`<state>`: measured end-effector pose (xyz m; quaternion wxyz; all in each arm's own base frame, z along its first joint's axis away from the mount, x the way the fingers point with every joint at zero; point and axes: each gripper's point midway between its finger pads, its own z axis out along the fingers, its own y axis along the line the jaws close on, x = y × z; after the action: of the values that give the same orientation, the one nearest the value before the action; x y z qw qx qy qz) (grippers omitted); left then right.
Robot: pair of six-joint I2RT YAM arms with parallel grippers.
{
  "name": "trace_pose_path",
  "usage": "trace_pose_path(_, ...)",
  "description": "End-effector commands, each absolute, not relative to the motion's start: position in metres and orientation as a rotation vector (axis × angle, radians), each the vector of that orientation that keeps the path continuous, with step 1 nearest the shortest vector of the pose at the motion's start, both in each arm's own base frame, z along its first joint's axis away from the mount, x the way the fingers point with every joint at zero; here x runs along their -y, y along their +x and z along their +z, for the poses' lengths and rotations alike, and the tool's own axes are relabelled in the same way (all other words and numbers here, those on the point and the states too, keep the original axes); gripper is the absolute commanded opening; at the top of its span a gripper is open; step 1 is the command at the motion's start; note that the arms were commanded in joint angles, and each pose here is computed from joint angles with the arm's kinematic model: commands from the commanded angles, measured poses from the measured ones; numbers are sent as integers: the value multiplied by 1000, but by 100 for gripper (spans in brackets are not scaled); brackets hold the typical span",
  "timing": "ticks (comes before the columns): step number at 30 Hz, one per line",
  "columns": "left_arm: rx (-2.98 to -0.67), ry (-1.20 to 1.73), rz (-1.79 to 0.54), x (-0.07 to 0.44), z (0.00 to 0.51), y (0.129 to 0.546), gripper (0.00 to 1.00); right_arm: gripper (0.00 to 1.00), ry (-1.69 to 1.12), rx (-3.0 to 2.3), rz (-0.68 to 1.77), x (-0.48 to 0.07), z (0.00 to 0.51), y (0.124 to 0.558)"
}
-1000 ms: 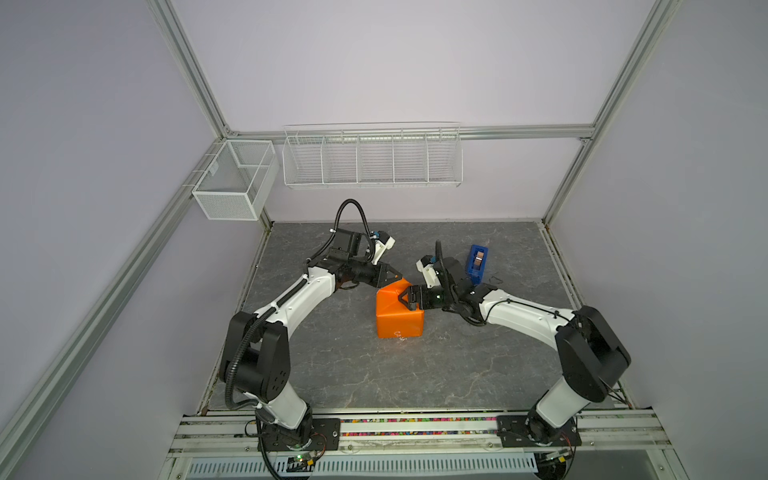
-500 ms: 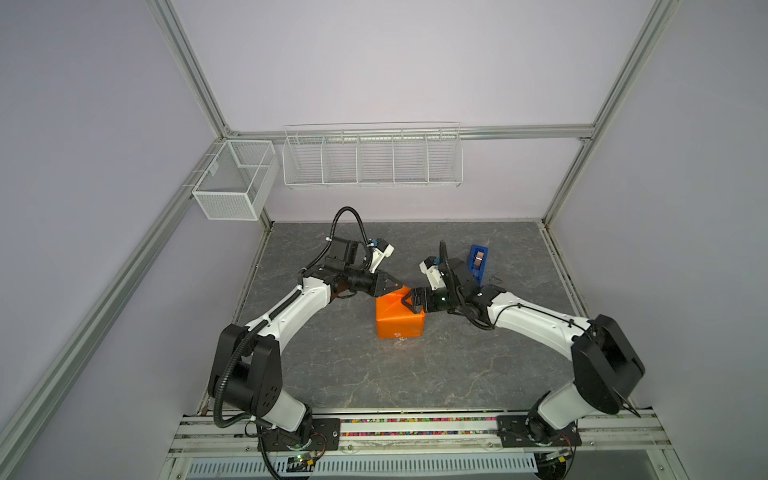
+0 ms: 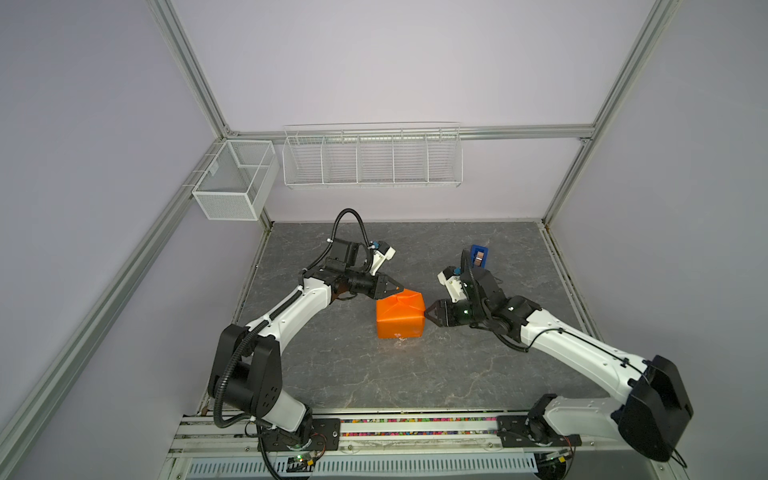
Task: Wrap the gift box in paper
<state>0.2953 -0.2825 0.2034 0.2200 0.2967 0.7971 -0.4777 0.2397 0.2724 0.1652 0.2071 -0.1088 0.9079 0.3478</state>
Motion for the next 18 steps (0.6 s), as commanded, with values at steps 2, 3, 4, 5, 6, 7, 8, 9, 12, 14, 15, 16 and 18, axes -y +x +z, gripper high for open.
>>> trace_pose_path(2, -2207, 864, -1354, 284, 202, 283, 0, 26, -235, -2629, 1156, -285, 150, 202)
trace_pose_path(3, -2208, 869, -1357, 284, 201, 282, 0, 24, -233, -2633, 1182, -290, 147, 198)
trace_pose_path(4, -2210, 870, -1360, 284, 201, 281, 0, 22, -233, -2633, 1208, -297, 144, 194)
trace_pose_path(5, -2210, 873, -1362, 284, 201, 279, 0, 22, -222, -2633, 1220, -303, 141, 193)
trace_pose_path(6, -2213, 871, -1361, 284, 201, 278, 0, 21, -209, -2630, 1223, -307, 139, 193)
trace_pose_path(7, -2219, 870, -1359, 284, 200, 278, 0, 20, -196, -2620, 1228, -311, 137, 195)
trace_pose_path(8, -2222, 868, -1353, 283, 199, 278, 0, 20, -179, -2612, 1234, -315, 136, 199)
trace_pose_path(9, -2225, 865, -1353, 283, 199, 277, 0, 19, -168, -2603, 1240, -318, 136, 202)
trace_pose_path(12, -2224, 856, -1360, 283, 201, 276, 0, 16, -134, -2590, 1232, -325, 131, 213)
trace_pose_path(14, -2223, 854, -1369, 283, 202, 274, 0, 15, -117, -2593, 1190, -326, 128, 220)
trace_pose_path(15, -2226, 851, -1371, 282, 201, 273, 0, 15, -113, -2597, 1175, -326, 126, 223)
trace_pose_path(16, -2231, 842, -1370, 282, 200, 273, 0, 14, -108, -2602, 1167, -326, 125, 225)
trace_pose_path(18, -2241, 823, -1362, 280, 197, 273, 0, 14, -123, -2604, 1175, -327, 128, 224)
